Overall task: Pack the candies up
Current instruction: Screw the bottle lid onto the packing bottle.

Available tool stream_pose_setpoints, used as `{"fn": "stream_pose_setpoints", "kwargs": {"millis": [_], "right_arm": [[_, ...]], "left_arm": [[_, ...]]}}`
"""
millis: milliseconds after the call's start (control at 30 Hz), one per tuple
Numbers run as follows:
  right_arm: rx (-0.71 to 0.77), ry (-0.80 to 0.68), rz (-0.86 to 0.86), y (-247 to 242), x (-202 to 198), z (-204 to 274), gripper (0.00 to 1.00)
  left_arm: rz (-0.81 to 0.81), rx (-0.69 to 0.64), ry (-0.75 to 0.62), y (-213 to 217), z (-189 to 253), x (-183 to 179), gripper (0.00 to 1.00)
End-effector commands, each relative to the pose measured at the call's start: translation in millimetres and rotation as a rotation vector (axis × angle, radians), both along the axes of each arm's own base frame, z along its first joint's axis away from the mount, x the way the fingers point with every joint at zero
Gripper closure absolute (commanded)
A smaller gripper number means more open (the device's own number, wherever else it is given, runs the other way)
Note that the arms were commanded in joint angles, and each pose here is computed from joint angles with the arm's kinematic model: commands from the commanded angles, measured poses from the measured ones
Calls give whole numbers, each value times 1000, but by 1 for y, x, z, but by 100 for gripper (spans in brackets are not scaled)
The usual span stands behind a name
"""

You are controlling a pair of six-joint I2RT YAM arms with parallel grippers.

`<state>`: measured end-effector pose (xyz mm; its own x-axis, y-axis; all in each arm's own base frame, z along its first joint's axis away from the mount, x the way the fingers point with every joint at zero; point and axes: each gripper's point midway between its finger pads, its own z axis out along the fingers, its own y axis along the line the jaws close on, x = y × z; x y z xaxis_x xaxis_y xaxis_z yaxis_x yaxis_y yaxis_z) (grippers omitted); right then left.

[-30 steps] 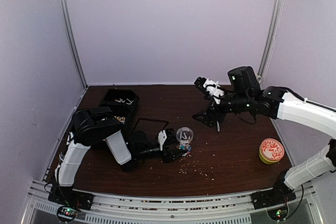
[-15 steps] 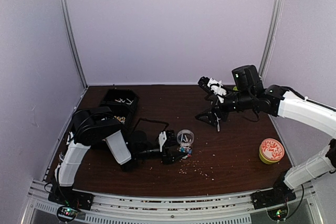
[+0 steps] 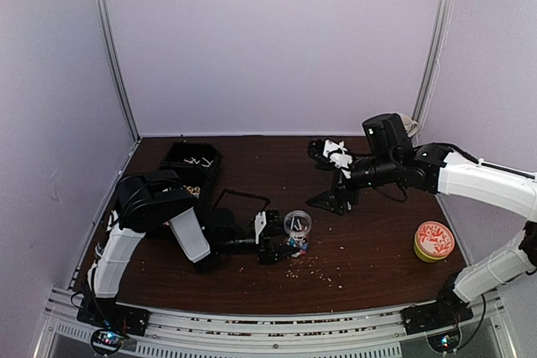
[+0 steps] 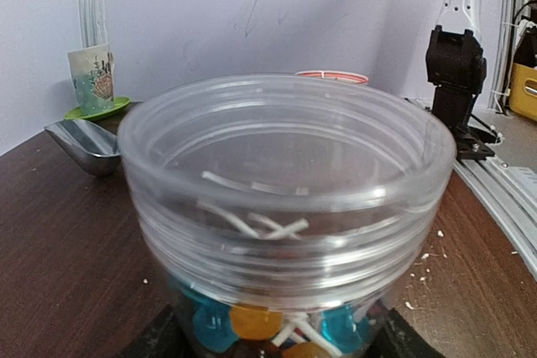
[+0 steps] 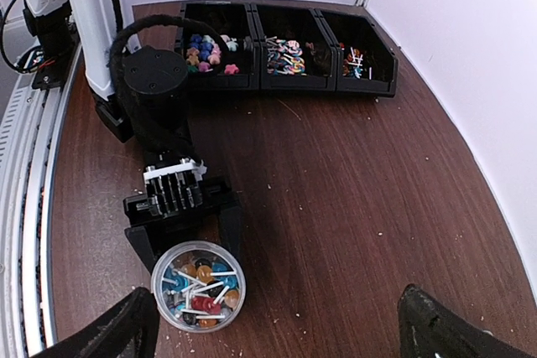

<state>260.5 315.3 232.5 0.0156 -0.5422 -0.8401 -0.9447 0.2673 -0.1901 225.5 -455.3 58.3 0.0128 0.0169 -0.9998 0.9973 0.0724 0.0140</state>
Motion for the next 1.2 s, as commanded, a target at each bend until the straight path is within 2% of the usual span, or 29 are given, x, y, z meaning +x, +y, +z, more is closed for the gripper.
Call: {"fn": "stream_pose_setpoints", "kwargs": {"millis": [0,300,833,1167], "right_arm": [[-8,-31,75,9,-6,-3,1],[-87,-22,176,12,-15,-21,0],[-185,152,357,23,-47,-62,2],[-192,152,309,29,-40,-74,4]], "left_arm": [[-53,30,26,2,-17,-9,55],[-96,22,27,3,-15,-15,55],[-123,37,52,2,-22,-18,55],[-127,52,64,-1,-26,-17,55]]}}
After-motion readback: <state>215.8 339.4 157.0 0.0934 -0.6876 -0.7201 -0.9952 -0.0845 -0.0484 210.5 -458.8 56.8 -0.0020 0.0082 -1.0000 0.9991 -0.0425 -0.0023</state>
